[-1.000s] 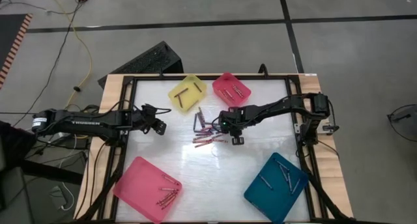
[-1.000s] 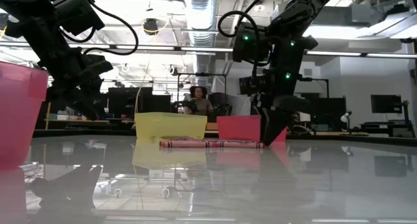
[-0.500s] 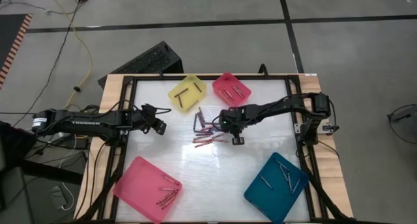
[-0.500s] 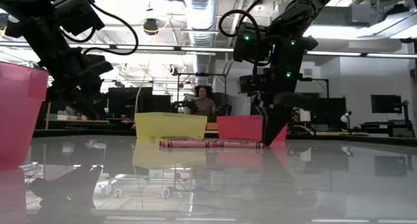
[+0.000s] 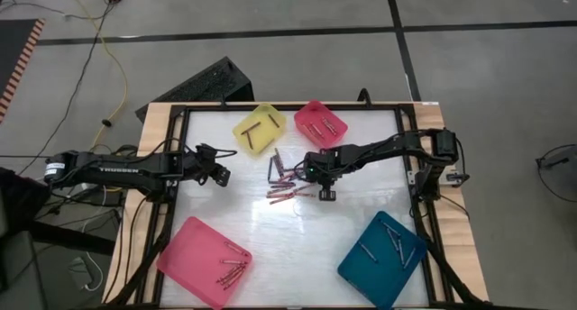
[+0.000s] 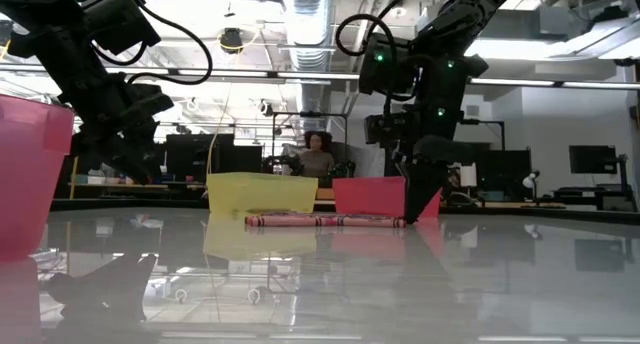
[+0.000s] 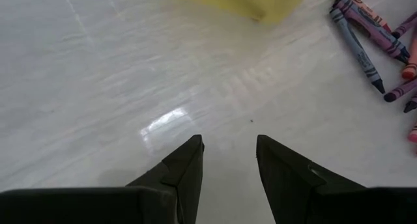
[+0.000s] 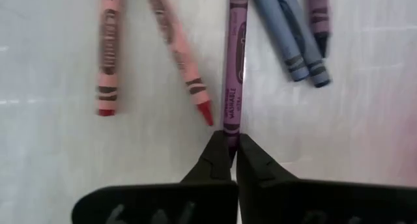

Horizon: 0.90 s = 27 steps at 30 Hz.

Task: Sort crayons
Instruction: Put the purple crayon into the yellow bin

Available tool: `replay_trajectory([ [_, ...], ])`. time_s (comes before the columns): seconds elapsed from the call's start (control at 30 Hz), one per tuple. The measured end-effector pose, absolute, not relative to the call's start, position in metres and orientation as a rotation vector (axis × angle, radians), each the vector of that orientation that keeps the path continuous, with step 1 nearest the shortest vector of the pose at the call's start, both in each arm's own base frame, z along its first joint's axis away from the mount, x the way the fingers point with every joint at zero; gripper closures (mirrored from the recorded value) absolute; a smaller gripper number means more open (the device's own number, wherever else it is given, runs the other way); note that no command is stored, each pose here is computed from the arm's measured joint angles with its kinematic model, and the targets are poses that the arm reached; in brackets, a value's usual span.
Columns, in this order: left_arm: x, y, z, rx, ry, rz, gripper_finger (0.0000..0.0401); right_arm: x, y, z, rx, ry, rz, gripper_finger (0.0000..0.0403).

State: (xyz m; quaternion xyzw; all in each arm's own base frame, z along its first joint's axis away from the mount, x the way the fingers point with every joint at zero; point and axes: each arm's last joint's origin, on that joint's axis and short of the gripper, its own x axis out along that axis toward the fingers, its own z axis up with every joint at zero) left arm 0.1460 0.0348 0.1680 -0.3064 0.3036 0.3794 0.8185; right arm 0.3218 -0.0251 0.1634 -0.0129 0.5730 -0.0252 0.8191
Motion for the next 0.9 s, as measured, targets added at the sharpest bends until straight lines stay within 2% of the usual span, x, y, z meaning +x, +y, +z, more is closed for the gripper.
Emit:
replay_trajectory([
  [0.2, 0.146, 0.035, 0.168, -0.633, 0.655, 0.801, 0.0268, 0.316, -0.008, 0.19, 0.015, 1.131, 0.043, 0.04],
  [0.43, 0.146, 0.035, 0.168, -0.63, 0.655, 0.799, 0.0268, 0.315, -0.001, 0.21, 0.051, 1.027, 0.007, 0.04],
  [0.7, 0.146, 0.035, 0.168, -0.63, 0.654, 0.799, 0.0268, 0.355, -0.021, 0.234, 0.078, 0.768, -0.108, 0.04],
  [0.9, 0.146, 0.035, 0.168, -0.632, 0.655, 0.798, 0.0268, 0.388, -0.045, 0.242, 0.096, 0.723, -0.166, 0.04],
])
